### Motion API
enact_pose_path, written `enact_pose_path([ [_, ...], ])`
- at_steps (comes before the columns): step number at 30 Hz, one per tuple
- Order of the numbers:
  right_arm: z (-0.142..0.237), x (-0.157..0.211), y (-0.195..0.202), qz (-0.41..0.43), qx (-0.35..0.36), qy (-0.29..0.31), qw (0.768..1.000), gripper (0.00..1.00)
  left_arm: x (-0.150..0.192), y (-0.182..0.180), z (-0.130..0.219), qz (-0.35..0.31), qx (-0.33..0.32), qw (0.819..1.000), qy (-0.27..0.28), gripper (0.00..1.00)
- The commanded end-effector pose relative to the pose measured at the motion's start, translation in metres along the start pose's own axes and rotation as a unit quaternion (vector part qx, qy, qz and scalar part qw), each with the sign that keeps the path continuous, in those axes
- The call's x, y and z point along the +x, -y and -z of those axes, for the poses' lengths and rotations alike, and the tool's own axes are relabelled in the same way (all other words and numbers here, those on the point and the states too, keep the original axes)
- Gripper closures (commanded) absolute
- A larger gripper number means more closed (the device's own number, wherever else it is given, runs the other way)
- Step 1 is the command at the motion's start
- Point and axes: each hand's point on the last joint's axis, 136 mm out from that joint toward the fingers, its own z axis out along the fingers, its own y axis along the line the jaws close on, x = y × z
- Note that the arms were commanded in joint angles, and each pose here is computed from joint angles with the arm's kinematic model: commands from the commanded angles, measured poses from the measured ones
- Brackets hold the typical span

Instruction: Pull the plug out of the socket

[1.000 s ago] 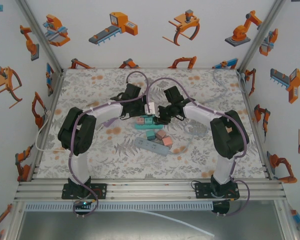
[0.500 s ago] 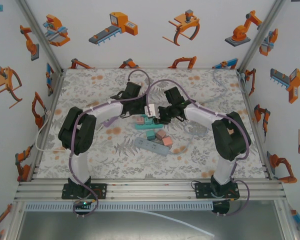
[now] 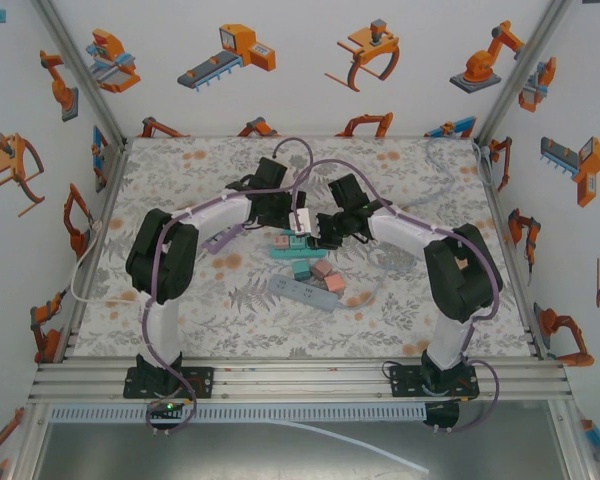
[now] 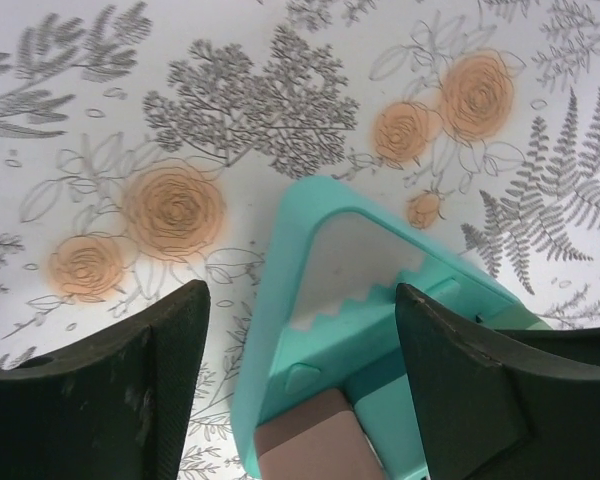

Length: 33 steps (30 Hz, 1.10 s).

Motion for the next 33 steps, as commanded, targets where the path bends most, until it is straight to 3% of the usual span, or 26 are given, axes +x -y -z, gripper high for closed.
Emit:
enact_pose_path([
  [1, 0.014, -0.049, 0.005, 0.054, 0.014, 0.07, 0.996, 0.91, 0.175, -0.088, -0.036, -0.055, -0.159, 0.945, -0.279, 0.35],
  [10, 0.024, -0.066, 0.009, 0.052, 0.03, 0.098, 0.993, 0.9, 0.188, -0.105, -0.037, -0.064, -0.219, 0.925, -0.305, 0.39],
  [17, 0.042, -0.074, 0.007, 0.04, 0.058, 0.106, 0.992, 0.9, 0.168, -0.094, -0.028, -0.026, -0.184, 0.95, -0.252, 0.39],
  [21, 0.068, -0.08, 0.03, -0.067, 0.159, 0.128, 0.977, 0.88, 0.134, -0.063, -0.021, 0.003, -0.115, 0.973, -0.201, 0.37],
  [24, 0.098, -0.074, 0.049, -0.214, 0.243, 0.162, 0.932, 0.89, 0.099, -0.04, -0.008, 0.016, -0.074, 0.985, -0.156, 0.32],
  [28, 0.116, -0.059, 0.048, -0.371, 0.269, 0.185, 0.87, 0.91, 0.065, -0.024, 0.013, 0.019, -0.052, 0.992, -0.117, 0.27],
  [33, 0.13, -0.021, 0.044, -0.584, 0.295, 0.181, 0.734, 0.94, 0.036, -0.014, 0.047, 0.02, -0.046, 0.996, -0.068, 0.2],
])
